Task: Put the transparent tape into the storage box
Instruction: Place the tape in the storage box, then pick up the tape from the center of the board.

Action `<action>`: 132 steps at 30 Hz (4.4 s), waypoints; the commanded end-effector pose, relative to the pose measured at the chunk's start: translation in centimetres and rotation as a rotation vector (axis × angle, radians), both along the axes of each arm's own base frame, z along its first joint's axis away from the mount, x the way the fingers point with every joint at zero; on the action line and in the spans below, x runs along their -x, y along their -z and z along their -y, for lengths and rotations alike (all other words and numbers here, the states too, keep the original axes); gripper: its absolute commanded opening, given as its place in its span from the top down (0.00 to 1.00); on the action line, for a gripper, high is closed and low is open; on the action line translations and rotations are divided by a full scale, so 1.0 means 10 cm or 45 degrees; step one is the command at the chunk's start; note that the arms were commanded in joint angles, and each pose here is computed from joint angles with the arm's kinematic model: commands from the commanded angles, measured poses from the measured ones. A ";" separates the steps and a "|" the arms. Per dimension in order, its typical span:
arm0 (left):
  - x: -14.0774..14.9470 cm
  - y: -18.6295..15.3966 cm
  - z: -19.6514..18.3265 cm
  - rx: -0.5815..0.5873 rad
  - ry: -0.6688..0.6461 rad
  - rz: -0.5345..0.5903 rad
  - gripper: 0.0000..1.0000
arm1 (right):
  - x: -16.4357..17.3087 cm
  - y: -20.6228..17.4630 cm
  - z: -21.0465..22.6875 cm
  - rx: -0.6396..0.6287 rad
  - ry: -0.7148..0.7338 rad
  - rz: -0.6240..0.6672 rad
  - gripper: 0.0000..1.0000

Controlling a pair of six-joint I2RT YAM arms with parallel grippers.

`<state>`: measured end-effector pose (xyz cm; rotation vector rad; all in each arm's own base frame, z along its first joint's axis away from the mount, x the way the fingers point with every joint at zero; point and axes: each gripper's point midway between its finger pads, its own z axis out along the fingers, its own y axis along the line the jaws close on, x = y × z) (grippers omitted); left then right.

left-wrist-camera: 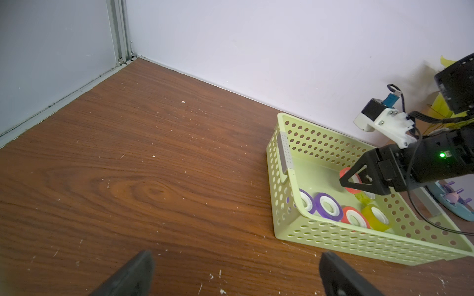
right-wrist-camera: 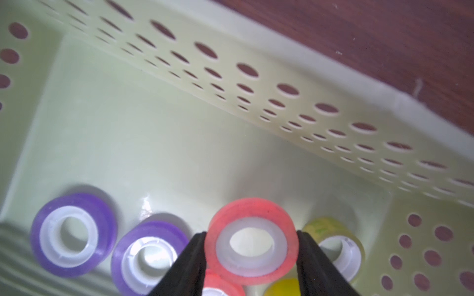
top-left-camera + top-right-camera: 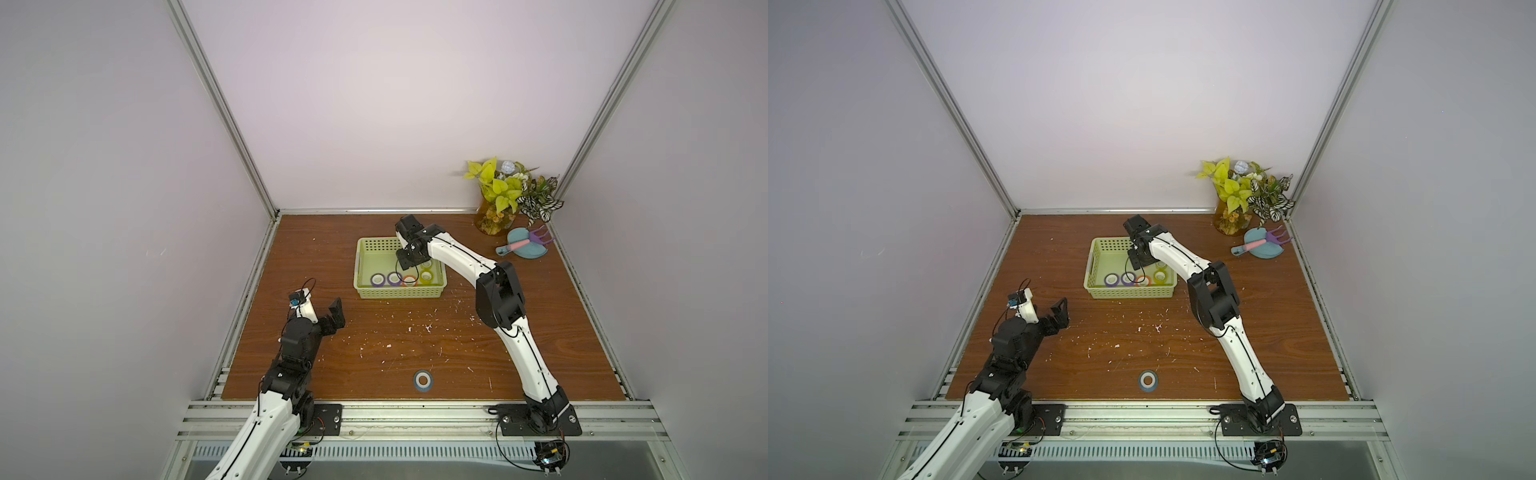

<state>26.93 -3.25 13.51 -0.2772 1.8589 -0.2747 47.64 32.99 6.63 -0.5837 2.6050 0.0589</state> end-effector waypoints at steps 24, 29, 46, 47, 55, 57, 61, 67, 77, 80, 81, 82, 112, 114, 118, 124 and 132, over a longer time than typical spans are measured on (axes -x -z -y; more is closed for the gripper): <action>0.05 -0.42 0.02 0.046 0.026 0.080 0.00 | 0.13 -1.30 0.27 -0.149 0.017 0.212 0.15; 0.06 -0.61 0.12 0.105 0.090 0.099 0.00 | 0.30 -1.54 0.58 -0.249 0.074 0.280 0.08; 0.03 -0.82 0.61 0.190 0.373 -0.055 0.00 | 0.98 -1.37 1.91 -0.616 0.360 0.582 0.01; 0.04 -0.82 0.67 0.174 0.392 -0.072 0.00 | 1.02 -1.35 1.92 -0.637 0.352 0.616 0.01; 0.15 -0.73 1.05 0.094 0.568 -0.206 0.00 | 1.21 -1.10 2.08 -0.687 0.372 0.797 0.01; 0.21 -0.71 1.18 0.057 0.620 -0.231 0.00 | 1.23 -1.02 2.14 -0.677 0.406 0.818 0.01; 0.34 -0.60 1.45 -0.042 0.713 -0.317 0.00 | 1.27 -0.94 2.28 -0.641 0.491 0.838 0.01; 0.62 -0.43 1.97 -0.136 0.919 -0.417 0.00 | 1.37 -1.02 2.51 -0.630 0.611 0.931 0.01; 1.10 -0.05 2.55 -0.361 1.134 -0.620 0.00 | 1.62 -1.20 2.91 -0.673 0.827 1.154 0.01; 1.24 0.06 2.68 -0.379 1.173 -0.673 0.00 | 1.68 -1.24 2.97 -0.678 0.855 1.192 0.01; 1.29 0.09 2.72 -0.386 1.184 -0.688 0.00 | 1.68 -1.25 2.99 -0.673 0.866 1.199 0.01; 1.33 0.11 2.75 -0.394 1.189 -0.701 0.00 | 1.69 -1.25 3.00 -0.670 0.871 1.202 0.01; 1.82 1.01 2.97 -0.727 1.147 -0.970 0.16 | 1.65 -1.16 3.00 -0.641 0.888 1.157 0.01; 1.82 1.05 2.95 -0.733 1.137 -0.982 0.16 | 1.64 -1.16 2.99 -0.643 0.883 1.155 0.01; 1.82 1.09 2.92 -0.743 1.124 -0.995 0.19 | 1.64 -1.15 2.97 -0.645 0.874 1.147 0.01; 1.83 1.15 2.88 -0.756 1.113 -1.013 0.22 | 1.64 -1.14 2.98 -0.647 0.876 1.148 0.01; 1.84 1.23 2.84 -0.774 1.103 -1.042 0.30 | 1.64 -1.14 2.97 -0.652 0.872 1.146 0.01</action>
